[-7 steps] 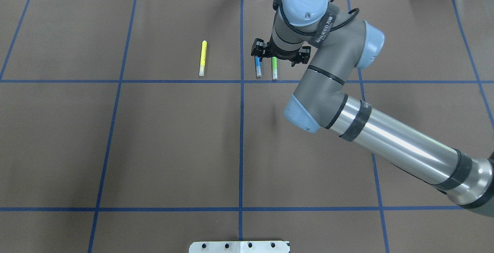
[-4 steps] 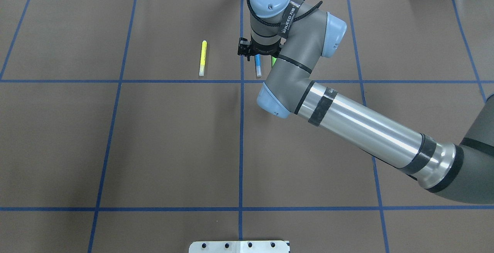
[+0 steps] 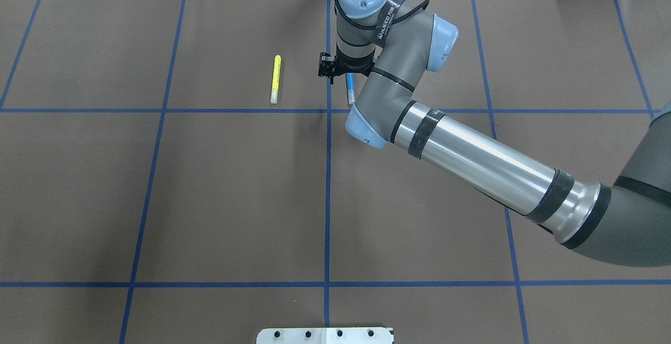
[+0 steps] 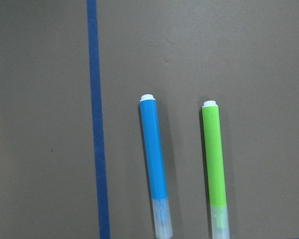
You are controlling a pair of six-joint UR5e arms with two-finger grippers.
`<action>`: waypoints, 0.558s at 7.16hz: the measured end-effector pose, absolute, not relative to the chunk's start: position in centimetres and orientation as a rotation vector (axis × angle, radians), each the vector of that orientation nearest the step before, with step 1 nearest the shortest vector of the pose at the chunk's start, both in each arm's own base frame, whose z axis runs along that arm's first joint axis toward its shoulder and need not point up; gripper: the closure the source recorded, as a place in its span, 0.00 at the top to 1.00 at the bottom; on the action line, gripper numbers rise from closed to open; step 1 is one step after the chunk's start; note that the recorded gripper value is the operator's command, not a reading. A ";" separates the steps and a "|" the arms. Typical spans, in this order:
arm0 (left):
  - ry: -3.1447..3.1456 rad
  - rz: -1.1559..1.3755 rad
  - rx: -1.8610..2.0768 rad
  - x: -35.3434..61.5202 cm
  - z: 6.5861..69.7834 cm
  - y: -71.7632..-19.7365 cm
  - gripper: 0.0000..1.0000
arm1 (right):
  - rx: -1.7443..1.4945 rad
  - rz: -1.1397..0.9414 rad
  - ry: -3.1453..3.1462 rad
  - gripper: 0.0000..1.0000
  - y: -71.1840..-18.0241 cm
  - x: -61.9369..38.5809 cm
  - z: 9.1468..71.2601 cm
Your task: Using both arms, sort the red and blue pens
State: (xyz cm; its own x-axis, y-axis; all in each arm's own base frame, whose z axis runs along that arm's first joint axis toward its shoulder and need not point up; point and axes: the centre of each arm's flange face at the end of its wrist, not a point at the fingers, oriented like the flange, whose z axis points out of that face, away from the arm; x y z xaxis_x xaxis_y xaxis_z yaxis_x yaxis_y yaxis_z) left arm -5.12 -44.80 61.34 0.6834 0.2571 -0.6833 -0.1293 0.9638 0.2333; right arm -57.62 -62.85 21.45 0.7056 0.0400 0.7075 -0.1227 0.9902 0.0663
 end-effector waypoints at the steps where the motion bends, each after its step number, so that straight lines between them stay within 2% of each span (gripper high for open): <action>1: 0.790 0.219 0.175 -5.1 61.6 -44.8 1.00 | 0.125 0.088 -0.797 0.95 -62.3 -58.4 22.0; 3: 0.791 0.220 0.177 -5.1 61.7 -44.8 1.00 | 0.145 0.084 -0.807 0.72 -61.1 -59.8 22.8; 4: 0.791 0.220 0.177 -5.1 61.8 -44.9 1.00 | 0.149 0.082 -0.802 0.66 -60.8 -60.2 23.2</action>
State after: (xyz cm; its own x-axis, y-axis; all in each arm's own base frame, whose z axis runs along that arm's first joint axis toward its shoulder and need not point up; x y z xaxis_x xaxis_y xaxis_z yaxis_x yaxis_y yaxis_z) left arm -5.11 -44.86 61.76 0.6823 0.2613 -0.6828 -0.1290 0.9623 0.2393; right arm -60.16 -60.79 23.20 0.6928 0.0163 0.7209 -0.1291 0.9864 0.1018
